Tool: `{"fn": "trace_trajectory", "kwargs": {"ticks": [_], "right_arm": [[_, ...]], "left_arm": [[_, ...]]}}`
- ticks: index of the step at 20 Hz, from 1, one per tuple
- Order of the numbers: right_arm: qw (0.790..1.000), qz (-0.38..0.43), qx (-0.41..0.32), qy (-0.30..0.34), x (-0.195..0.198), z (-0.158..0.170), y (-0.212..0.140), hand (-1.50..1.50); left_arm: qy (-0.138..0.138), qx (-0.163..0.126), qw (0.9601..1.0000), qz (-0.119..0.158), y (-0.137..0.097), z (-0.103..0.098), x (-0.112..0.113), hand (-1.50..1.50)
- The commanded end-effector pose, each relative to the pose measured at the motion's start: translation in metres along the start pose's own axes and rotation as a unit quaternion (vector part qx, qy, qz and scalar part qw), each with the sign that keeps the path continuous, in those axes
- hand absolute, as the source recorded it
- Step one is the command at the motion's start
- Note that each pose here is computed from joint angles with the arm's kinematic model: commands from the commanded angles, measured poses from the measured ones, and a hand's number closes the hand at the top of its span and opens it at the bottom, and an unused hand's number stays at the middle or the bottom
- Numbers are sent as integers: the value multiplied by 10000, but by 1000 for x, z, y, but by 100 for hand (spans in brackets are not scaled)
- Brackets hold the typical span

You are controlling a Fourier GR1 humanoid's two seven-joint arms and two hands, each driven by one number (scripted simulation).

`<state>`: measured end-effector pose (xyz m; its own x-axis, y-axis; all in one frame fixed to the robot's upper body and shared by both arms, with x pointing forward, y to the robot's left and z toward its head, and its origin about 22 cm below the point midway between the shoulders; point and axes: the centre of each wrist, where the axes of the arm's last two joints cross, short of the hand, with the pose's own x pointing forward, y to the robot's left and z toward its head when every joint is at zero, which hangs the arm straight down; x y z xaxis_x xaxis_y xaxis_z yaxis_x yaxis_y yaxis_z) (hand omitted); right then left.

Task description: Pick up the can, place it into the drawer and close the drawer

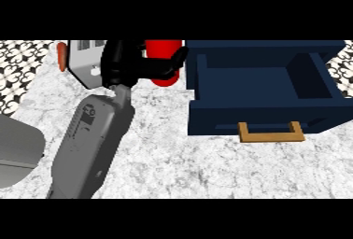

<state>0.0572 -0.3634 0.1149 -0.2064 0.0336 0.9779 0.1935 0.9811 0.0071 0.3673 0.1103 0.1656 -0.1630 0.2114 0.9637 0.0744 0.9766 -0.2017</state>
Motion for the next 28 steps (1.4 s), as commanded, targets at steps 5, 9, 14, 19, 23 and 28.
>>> {"fn": "trace_trajectory", "kwargs": {"ticks": [5, 9, 14, 19, 23, 28], "right_arm": [[10000, -36, 43, -42, 16, -12, -9, -150], [10000, -1, 28, -47, 4, -1, -3, -150], [9998, -64, 191, 36, -5, -8, -3, -150], [9999, -26, 84, -147, -13, -26, -4, -150], [9998, -143, 107, -120, -3, -24, -4, -150], [9997, -13, 167, -180, 5, -28, 4, -150]], "left_arm": [[-27, -41, 10000, -43, -40, -32, 12, 150], [-9, -6, 9997, -235, -61, -41, 16, 150], [50, 17, 9998, -214, -90, -48, 20, 150], [150, -32, 9995, -286, -108, -53, 21, 150], [77, 31, 9994, -326, -124, -55, 26, 150], [186, -88, 9992, -329, -125, -60, 18, 150]]}}
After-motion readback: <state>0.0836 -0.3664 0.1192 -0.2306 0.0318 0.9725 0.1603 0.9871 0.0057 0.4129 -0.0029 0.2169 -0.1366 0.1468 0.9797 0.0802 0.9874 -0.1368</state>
